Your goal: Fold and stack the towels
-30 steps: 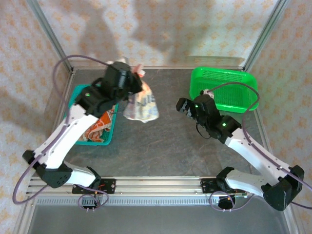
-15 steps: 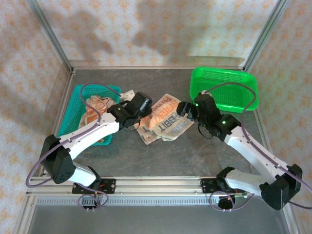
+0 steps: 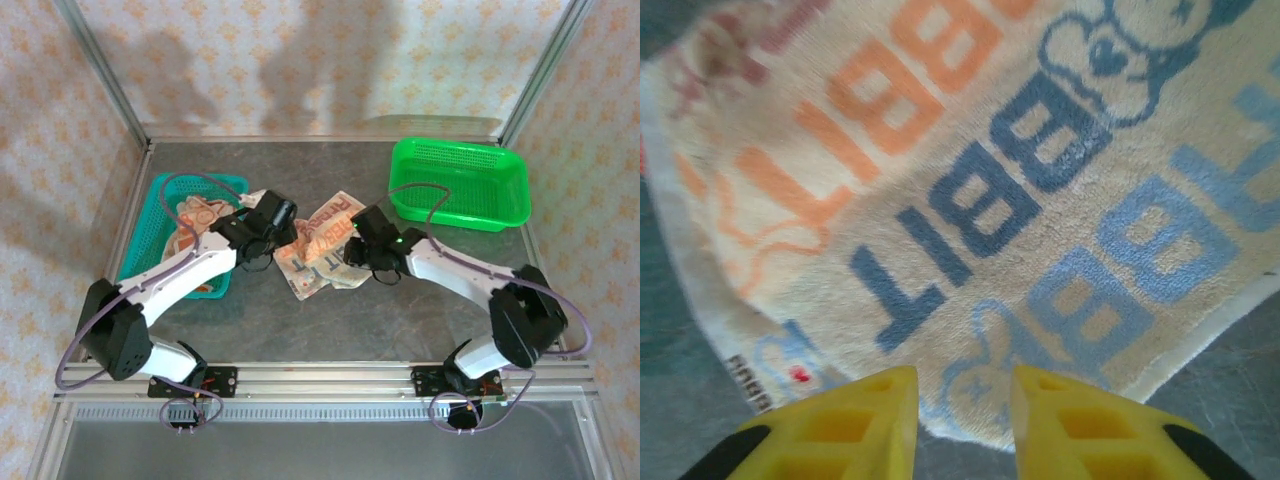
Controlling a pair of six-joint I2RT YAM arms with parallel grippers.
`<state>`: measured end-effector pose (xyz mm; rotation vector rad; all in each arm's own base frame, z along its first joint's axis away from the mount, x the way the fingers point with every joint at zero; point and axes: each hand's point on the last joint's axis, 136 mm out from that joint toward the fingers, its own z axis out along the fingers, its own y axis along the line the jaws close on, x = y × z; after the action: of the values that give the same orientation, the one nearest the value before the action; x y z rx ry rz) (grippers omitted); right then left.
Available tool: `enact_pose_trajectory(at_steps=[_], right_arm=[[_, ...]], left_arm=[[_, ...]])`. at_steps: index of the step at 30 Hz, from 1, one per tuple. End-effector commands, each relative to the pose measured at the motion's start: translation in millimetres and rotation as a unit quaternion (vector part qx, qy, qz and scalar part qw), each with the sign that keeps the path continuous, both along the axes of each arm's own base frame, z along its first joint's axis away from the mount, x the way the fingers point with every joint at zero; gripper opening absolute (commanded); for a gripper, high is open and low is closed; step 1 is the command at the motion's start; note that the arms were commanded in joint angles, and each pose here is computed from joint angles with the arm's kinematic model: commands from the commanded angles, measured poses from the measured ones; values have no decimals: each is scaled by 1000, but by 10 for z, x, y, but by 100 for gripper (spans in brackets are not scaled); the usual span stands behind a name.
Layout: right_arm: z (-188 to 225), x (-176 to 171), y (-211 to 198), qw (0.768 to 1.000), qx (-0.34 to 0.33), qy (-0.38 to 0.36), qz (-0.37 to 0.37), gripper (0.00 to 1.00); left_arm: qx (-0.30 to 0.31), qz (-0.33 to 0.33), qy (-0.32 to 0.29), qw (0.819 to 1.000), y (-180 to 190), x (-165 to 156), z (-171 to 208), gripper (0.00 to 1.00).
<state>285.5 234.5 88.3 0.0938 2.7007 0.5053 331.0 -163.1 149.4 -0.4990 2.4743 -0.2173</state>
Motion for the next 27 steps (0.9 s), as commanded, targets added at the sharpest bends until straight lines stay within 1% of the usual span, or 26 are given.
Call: enact_pose_trajectory(at_steps=[1, 3, 4, 6, 8, 9, 10, 12, 14, 17, 19, 22, 25, 27], right_arm=[[-208, 55, 94, 1000, -2, 15, 4, 22], [-346, 58, 125, 999, -9, 31, 6, 22], [-399, 67, 118, 999, -16, 34, 4, 22], [-479, 87, 113, 999, -22, 34, 0, 17], [-563, 115, 109, 999, -33, 39, -2, 15], [-602, 124, 115, 998, -37, 43, -1, 14], [-642, 144, 118, 998, -44, 46, -1, 14], [-698, 207, 69, 997, -67, 44, -11, 11], [-738, 303, 37, 996, -84, 38, -18, 10], [-793, 480, -14, 993, -106, 38, -33, 6], [-813, 642, -67, 991, -119, 36, -45, 5], [-782, 927, -136, 990, -124, 31, -57, 4], [-655, 1220, -171, 990, -128, 19, -55, 4], [-521, 1371, -178, 990, -132, 9, -46, 5]], left_arm=[[23, -43, 46, 998, -62, -36, -315, 49], [27, -56, 63, 996, -144, 24, -505, 41], [31, -58, 70, 995, -168, 65, -592, 34], [45, -57, 89, 993, -182, 142, -793, 21], [58, -60, 106, 991, -200, 203, -975, 8], [70, -58, 116, 989, -173, 201, -1055, 3], [80, -55, 129, 987, -142, 193, -1131, 0], [90, -54, 150, 983, -99, 129, -1255, 0], [88, -50, 164, 981, -63, 32, -1349, 0], [56, -46, 181, 981, -86, -149, -1460, 0], [30, -38, 182, 982, -138, -259, -1484, 0], [-19, -38, 182, 982, -345, -436, -1501, 0], [-59, -65, 179, 980, -730, -586, -1454, 0], [-87, -82, 173, 978, -996, -629, -1364, 0]])
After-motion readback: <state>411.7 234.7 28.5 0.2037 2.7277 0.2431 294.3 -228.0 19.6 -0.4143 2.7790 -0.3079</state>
